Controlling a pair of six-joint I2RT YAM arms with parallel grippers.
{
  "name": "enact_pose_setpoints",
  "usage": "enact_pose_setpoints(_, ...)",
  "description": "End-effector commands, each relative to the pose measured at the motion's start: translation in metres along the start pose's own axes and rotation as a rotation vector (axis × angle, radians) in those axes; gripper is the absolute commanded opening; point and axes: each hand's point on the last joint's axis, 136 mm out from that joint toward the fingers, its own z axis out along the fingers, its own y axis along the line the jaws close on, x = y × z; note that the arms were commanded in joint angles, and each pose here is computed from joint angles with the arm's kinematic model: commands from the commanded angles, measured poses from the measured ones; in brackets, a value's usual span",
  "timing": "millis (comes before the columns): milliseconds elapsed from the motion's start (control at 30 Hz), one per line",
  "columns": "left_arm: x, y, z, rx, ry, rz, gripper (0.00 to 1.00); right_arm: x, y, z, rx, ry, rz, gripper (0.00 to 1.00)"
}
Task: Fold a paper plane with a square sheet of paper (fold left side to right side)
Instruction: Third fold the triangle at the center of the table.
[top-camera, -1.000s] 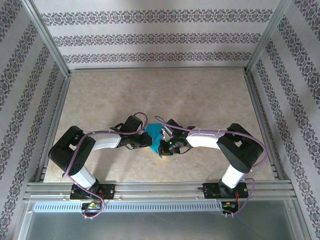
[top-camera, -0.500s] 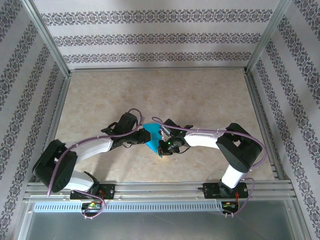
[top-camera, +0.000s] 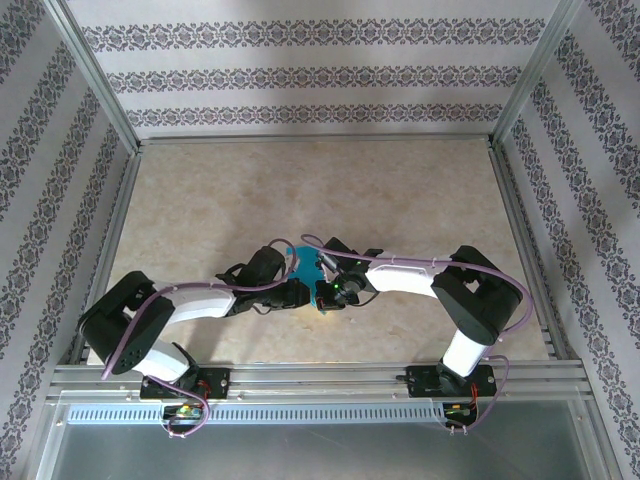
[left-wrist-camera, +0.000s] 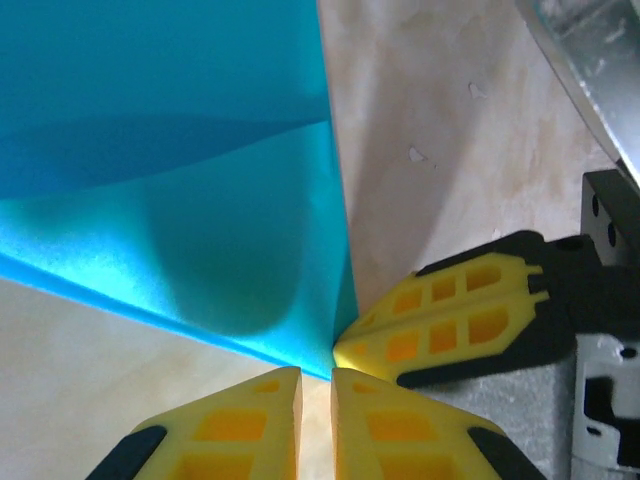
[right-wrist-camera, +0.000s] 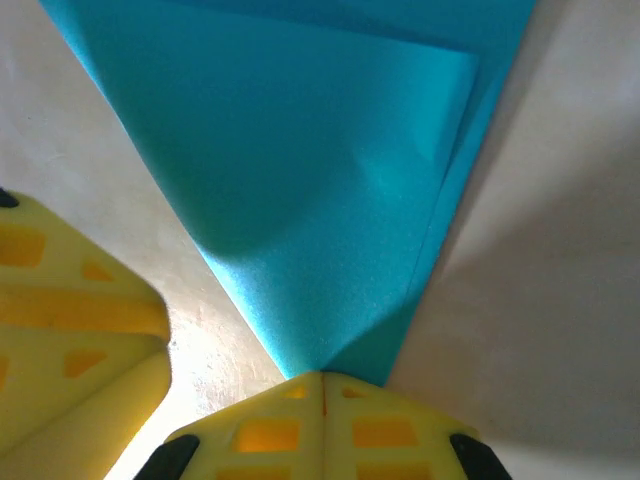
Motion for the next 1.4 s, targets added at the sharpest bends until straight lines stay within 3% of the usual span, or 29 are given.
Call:
enact_pose_setpoints(0,-0.01,-0.017,0.005,0.066,-0.036,0.013,0.16,0.021,-0.04,0.01,0.168,0.063,0.029,0.0)
enact_pose_setpoints(867,-0.027,0.014,0.016,-0.018,-0.084,-0.01,0.13,0.023,-0.046,0.011,0.193,0.075,0.027,0.0)
enact_pose_setpoints(1367,-0.036,0.05,0.012,-0.153,-0.098,-0.041,0.12,0.025,-0.053,0.01,0.234,0.094,0.023,0.0)
